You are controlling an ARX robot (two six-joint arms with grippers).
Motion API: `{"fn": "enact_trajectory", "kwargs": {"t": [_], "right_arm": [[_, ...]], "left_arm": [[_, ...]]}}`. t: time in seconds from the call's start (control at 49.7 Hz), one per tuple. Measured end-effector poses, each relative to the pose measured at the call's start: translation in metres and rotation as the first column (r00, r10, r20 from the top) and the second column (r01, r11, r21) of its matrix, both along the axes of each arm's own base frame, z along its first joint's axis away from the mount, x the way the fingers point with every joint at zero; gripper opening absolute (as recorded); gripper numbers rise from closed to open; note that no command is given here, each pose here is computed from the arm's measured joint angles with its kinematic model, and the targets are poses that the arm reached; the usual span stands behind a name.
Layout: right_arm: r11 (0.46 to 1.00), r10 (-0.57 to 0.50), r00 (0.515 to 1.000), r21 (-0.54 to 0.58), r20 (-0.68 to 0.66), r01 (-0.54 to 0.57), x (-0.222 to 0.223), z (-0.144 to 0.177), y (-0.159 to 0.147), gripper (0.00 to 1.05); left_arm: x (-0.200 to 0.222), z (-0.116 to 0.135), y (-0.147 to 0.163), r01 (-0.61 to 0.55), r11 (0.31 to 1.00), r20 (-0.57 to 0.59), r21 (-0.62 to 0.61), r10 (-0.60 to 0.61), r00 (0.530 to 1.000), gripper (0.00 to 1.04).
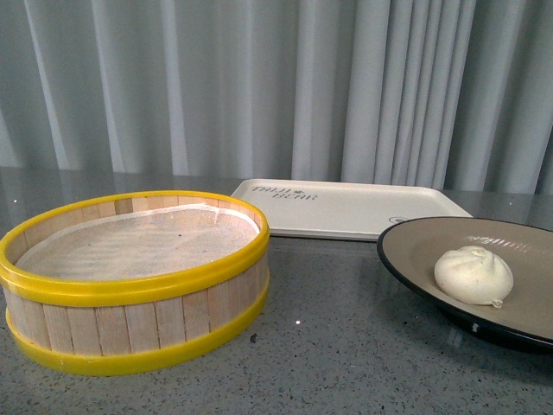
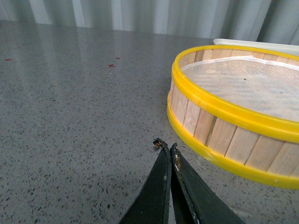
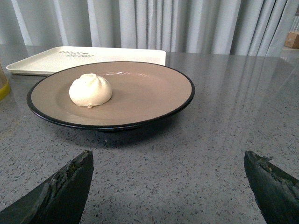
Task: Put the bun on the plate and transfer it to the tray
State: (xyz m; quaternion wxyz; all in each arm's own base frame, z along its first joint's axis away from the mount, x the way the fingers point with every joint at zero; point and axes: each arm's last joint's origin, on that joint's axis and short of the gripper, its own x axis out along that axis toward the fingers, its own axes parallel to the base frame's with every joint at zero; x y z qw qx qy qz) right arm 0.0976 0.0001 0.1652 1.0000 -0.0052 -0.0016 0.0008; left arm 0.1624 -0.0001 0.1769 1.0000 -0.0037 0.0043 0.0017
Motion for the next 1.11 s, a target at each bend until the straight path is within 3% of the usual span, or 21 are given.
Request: {"fn": "enact_trajectory", "kwargs": {"t": [0.302,1.107], "right_arm": [[1.0,0.0,1.0,0.0,0.0,0.0,0.0,0.0,0.0,0.96],[1.0,0.0,1.0,0.0,0.0,0.0,0.0,0.0,0.0,0.96]], "left_arm": [[-0.016,-0.01,0.0,0.005,1.0,0.01,0.0,-0.005,1.0,0.04],[-0.048,-0.001,0.0,0.004,1.0,0.038,0.0,-0.004,0.999,0.04]]}}
